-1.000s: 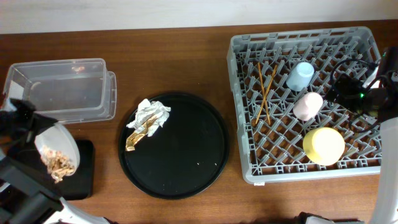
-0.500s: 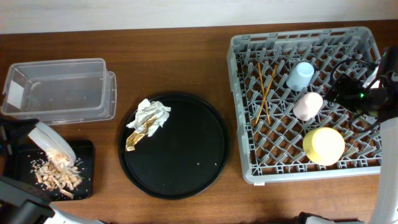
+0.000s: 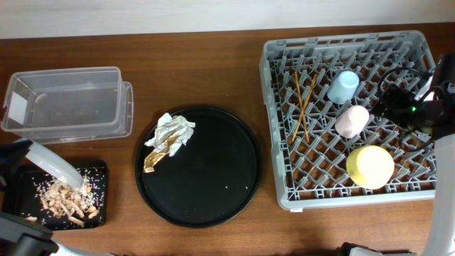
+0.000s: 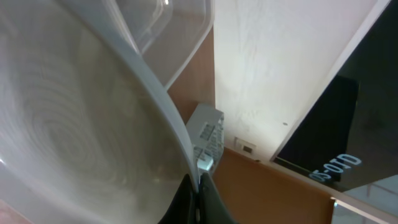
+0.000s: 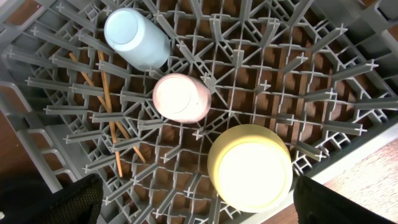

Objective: Sort waste into correct bins and load items into the dishwasher rack
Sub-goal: 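Tip the white plate to dump food scraps onto the small black tray, then carry the empty white plate back onto the large black tray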

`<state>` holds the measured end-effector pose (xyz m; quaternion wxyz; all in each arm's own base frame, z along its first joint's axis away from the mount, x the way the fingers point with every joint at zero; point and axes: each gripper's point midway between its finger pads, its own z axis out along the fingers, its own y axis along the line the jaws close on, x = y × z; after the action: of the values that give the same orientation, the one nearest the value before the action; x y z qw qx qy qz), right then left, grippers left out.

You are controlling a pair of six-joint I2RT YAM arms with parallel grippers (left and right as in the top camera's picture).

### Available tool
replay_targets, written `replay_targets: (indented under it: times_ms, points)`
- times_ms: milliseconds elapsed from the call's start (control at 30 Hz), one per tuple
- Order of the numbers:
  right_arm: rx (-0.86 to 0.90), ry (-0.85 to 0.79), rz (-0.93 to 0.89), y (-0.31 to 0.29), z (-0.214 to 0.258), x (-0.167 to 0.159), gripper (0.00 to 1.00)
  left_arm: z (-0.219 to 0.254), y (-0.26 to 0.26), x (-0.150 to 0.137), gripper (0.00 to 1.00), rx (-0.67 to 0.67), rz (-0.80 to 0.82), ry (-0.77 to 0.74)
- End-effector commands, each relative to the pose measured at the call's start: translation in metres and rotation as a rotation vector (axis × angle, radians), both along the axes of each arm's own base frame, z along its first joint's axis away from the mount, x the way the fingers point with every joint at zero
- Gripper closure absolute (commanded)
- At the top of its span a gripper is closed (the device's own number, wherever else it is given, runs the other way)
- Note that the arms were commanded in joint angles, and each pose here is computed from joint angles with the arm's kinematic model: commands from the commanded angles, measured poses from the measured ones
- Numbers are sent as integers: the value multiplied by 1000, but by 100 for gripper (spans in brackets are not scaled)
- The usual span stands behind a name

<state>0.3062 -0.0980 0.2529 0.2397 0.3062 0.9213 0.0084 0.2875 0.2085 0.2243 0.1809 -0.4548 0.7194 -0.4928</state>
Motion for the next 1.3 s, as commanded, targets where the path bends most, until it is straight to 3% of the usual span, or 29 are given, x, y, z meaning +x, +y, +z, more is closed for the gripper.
replay_targets:
  times_ms: [0, 100, 267, 367, 633, 767, 1033, 1100, 1200, 1267]
  points:
    - [-14, 16, -2, -3, -4, -2, 2, 14, -5, -1, 99, 15, 0, -54]
    - [-14, 16, -2, -3, -4, -2, 2, 9, 4, 4, 99, 85, -7, -76]
    - [-14, 16, -2, -3, -4, -2, 2, 11, -6, -2, 99, 23, -10, -41]
    - [-14, 16, -2, -3, -4, -2, 2, 11, -3, 0, 99, 57, -10, -58]
    - [-14, 16, -2, -3, -4, -2, 2, 19, -63, -5, 100, 52, -121, -25]
    - [-14, 16, -2, -3, -4, -2, 2, 18, -143, -7, 100, 102, -350, 8]
    - [-14, 16, -2, -3, -4, -2, 2, 7, -327, -20, 100, 169, -934, -96]
    - [-14, 16, -2, -3, -4, -2, 2, -9, -366, -17, 100, 268, -1022, -74]
    - [-14, 16, -2, -3, -4, -2, 2, -47, -397, -13, 100, 611, -982, 82]
    - [-14, 16, -2, -3, -4, -2, 2, -55, -412, -15, 99, 767, -969, 79]
